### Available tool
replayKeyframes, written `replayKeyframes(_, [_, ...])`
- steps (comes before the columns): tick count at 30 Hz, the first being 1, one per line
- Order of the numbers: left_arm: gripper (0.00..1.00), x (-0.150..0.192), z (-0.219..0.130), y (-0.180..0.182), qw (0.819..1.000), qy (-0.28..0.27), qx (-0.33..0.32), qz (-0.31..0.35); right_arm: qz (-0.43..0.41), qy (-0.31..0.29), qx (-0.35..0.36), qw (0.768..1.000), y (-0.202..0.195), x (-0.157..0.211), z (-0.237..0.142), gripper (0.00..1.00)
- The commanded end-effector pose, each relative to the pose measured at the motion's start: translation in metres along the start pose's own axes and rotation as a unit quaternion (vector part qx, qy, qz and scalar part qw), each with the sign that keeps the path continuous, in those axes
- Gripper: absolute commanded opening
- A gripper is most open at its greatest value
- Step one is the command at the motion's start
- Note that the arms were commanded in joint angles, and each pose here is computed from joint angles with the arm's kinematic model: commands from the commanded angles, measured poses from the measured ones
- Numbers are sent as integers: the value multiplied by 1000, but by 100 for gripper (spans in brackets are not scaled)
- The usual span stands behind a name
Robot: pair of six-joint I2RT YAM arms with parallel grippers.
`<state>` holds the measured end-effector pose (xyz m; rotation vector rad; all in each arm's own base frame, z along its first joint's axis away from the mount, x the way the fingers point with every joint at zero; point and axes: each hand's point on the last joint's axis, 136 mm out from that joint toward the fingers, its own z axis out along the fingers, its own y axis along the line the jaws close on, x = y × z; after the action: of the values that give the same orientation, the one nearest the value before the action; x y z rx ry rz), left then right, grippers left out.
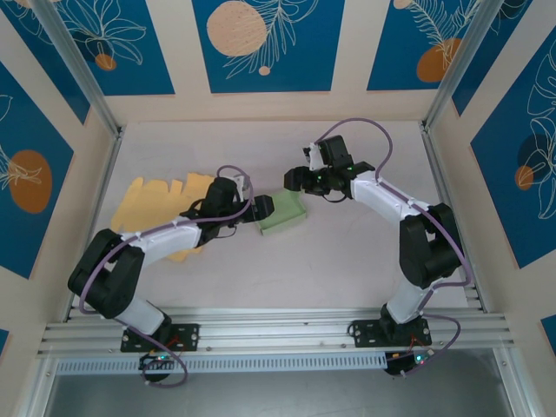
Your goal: Fold the paper box
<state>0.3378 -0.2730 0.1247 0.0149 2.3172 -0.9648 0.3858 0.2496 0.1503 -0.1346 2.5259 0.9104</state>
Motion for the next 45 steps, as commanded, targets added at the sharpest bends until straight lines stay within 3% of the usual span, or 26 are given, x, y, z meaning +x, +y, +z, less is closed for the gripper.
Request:
replayKeyframes(1, [82,-1,1,-10,1000,-11,25,3,13,5,-12,1000,7,7,-5,60])
replayKeyframes(15, [88,36,-5,-3,998,20,48,28,31,17,60,998,-37,40,3,55])
replayKeyframes(25, [93,47,-30,17,1000,8,7,25,32,22,91,995,-59,60,15,55])
replayKeyframes(28, [95,42,-43,26,999,4,-38,38,24,24,103,994,-62,62,17,55])
replayKeyframes(33, [93,19,-54,28,988,20,-110,109,17,32,123,992,-68,69,21,55])
replayKeyframes(36, [84,8,-46,33,980,31,-139,135,17,38,126,991,-70,73,24,56])
replayKeyframes(38, [77,1,-36,40,978,38,-153,140,15,39,126,991,-70,74,24,56])
replayKeyframes(45, [74,-14,3,62,978,69,-156,122,16,45,137,989,-76,78,26,63])
